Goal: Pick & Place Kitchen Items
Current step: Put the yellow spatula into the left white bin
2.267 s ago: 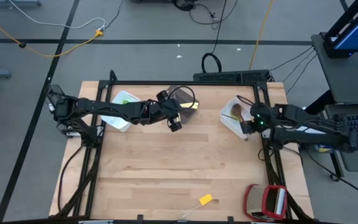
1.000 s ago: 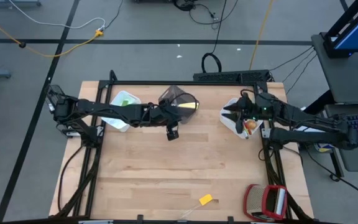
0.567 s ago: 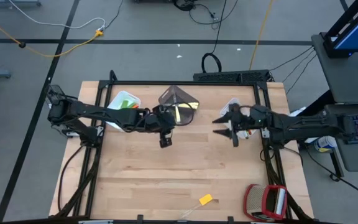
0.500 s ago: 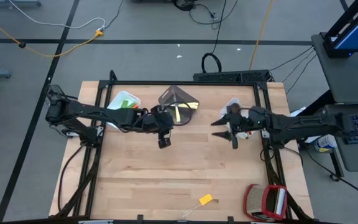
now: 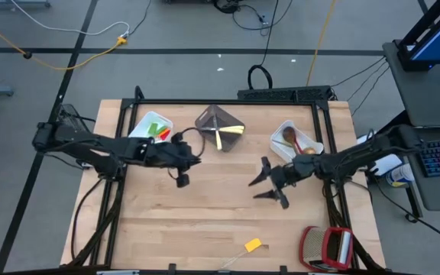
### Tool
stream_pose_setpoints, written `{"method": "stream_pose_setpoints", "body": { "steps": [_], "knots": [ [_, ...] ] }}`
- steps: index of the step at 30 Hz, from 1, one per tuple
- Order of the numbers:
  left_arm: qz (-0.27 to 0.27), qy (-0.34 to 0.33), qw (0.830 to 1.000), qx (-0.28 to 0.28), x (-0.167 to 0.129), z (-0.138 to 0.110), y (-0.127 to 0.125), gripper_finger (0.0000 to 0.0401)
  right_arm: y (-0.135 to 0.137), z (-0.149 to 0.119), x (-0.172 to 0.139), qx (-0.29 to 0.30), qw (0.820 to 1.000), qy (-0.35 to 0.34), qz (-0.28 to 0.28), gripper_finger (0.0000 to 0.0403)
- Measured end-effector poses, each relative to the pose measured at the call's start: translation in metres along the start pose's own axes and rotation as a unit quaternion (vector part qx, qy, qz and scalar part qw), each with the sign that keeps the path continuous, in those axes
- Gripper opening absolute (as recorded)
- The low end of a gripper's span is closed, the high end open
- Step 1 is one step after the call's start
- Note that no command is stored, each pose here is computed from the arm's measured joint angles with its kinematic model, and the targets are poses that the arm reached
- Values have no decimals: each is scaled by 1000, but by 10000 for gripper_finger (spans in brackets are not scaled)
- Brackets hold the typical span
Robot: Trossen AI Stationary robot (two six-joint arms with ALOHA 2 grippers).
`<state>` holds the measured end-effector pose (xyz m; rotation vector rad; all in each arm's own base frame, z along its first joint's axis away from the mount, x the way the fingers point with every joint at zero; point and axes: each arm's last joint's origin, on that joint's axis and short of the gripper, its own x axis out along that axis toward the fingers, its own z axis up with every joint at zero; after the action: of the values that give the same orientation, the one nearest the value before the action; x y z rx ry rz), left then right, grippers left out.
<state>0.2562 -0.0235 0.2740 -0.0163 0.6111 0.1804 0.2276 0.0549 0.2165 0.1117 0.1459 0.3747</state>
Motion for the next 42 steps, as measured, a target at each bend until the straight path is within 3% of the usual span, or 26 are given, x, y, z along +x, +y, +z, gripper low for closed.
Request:
{"method": "stream_pose_setpoints", "body": {
  "steps": [8,12,20,28,38,42],
  "knots": [
    [-22,-61,997,-32,-8,-35,1,37,17,-10,35,9,999,35,2,204],
    [-23,-53,998,-28,-8,-41,0,37,24,-12,63,14,997,65,46,204],
    [-25,-51,998,-30,-6,-41,-2,37,28,-17,102,32,988,127,83,203],
    [-26,-38,999,-16,-7,-44,-3,37,37,-47,127,44,979,177,91,203],
    [-25,-30,999,-17,-7,-45,-3,37,58,-72,133,44,963,242,110,211],
    [-25,-26,999,-18,-7,-46,-3,37,74,-82,128,36,956,280,87,220]
  ]
}}
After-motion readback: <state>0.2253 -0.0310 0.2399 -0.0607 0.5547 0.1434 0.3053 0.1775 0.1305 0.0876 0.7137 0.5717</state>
